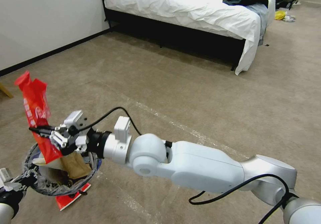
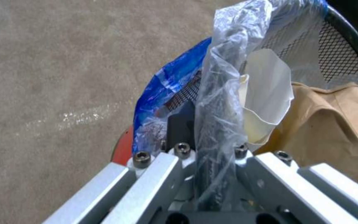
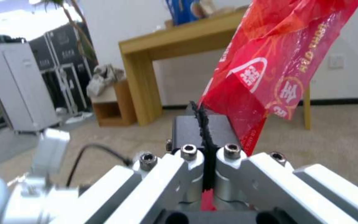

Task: Pick up the trash bin and place the garbage on the floor into it.

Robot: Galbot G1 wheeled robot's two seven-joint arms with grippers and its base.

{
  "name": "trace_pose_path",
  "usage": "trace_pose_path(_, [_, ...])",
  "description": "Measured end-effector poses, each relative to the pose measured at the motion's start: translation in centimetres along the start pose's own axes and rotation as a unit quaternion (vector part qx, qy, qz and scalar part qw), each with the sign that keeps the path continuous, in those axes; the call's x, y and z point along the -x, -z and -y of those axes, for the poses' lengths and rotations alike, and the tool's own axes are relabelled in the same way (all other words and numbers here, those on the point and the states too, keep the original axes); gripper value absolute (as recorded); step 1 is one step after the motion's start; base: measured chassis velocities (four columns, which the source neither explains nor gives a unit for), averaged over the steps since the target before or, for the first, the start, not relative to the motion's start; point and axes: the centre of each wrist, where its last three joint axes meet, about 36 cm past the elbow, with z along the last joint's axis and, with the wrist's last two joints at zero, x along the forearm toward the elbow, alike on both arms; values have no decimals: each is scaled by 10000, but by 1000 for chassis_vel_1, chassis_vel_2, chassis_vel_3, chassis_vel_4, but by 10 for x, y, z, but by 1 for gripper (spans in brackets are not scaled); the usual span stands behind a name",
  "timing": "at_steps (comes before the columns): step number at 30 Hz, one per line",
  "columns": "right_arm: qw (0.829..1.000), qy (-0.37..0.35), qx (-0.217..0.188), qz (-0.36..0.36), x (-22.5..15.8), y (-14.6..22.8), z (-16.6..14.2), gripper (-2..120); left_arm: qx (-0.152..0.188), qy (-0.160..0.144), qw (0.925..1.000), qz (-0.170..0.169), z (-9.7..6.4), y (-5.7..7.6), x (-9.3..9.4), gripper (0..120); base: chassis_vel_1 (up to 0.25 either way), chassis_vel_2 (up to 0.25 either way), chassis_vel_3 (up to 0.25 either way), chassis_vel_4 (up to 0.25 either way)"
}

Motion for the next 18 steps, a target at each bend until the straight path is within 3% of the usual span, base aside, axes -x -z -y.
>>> trace_pose_path(18, [9993,-122,114,-325,8,-57,-2,0,2,-35,10000,48,2,5,-5,1,0,0,0,0])
